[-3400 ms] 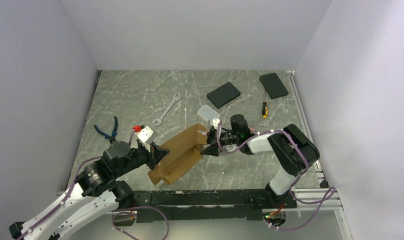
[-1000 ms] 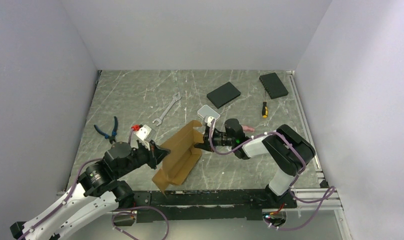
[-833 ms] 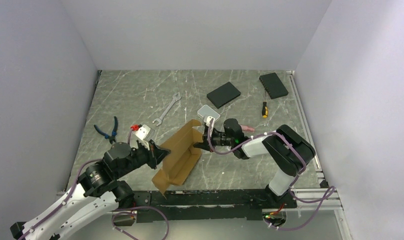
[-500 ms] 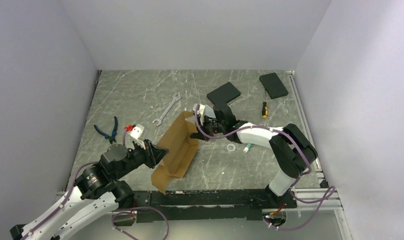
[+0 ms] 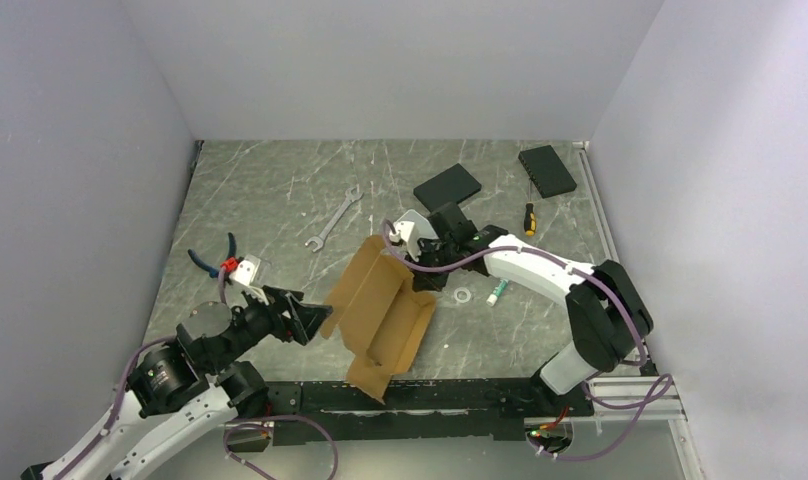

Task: Fold the paper box

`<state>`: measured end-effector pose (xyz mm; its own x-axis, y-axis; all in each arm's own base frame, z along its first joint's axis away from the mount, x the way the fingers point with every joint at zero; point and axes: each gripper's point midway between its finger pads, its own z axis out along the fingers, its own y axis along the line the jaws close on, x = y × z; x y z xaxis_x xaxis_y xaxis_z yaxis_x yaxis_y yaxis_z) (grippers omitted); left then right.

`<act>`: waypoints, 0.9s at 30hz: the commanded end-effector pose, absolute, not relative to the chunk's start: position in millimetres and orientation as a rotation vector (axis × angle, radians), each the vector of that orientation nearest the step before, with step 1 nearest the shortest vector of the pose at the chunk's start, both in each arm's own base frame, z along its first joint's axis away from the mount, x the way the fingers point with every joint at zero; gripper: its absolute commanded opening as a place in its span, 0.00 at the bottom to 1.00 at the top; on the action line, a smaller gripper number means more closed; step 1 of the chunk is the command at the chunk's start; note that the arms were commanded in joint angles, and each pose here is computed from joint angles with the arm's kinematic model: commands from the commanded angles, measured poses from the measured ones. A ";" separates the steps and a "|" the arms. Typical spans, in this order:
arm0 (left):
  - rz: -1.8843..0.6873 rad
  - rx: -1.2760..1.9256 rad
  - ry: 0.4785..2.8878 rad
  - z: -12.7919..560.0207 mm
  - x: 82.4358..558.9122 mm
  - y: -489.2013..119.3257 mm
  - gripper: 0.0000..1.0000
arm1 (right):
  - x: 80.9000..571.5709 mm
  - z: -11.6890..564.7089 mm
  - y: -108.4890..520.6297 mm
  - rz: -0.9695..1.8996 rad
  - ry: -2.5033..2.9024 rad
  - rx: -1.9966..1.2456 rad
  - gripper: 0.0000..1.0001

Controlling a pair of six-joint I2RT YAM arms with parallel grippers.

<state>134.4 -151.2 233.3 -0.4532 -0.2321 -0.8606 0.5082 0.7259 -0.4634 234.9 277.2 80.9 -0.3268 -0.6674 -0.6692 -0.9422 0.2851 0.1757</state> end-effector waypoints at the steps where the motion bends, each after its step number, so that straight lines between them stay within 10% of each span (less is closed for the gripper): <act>1: -0.849 0.134 1.862 237.5 139.1 -145.3 0.90 | 243.9 65.2 234.9 0.507 2.211 -1.416 0.00; 18: -0.881 0.049 1.926 219.1 142.1 -152.1 0.90 | 269.8 32.3 218.5 0.303 2.357 -1.273 0.26; 24: -0.890 0.055 1.933 218.3 141.9 -155.1 0.89 | 271.9 26.2 214.2 0.262 2.372 -1.275 0.25; 27: -0.894 0.055 1.930 219.0 142.1 -155.7 0.89 | 278.4 22.6 209.1 0.185 2.369 -1.252 0.00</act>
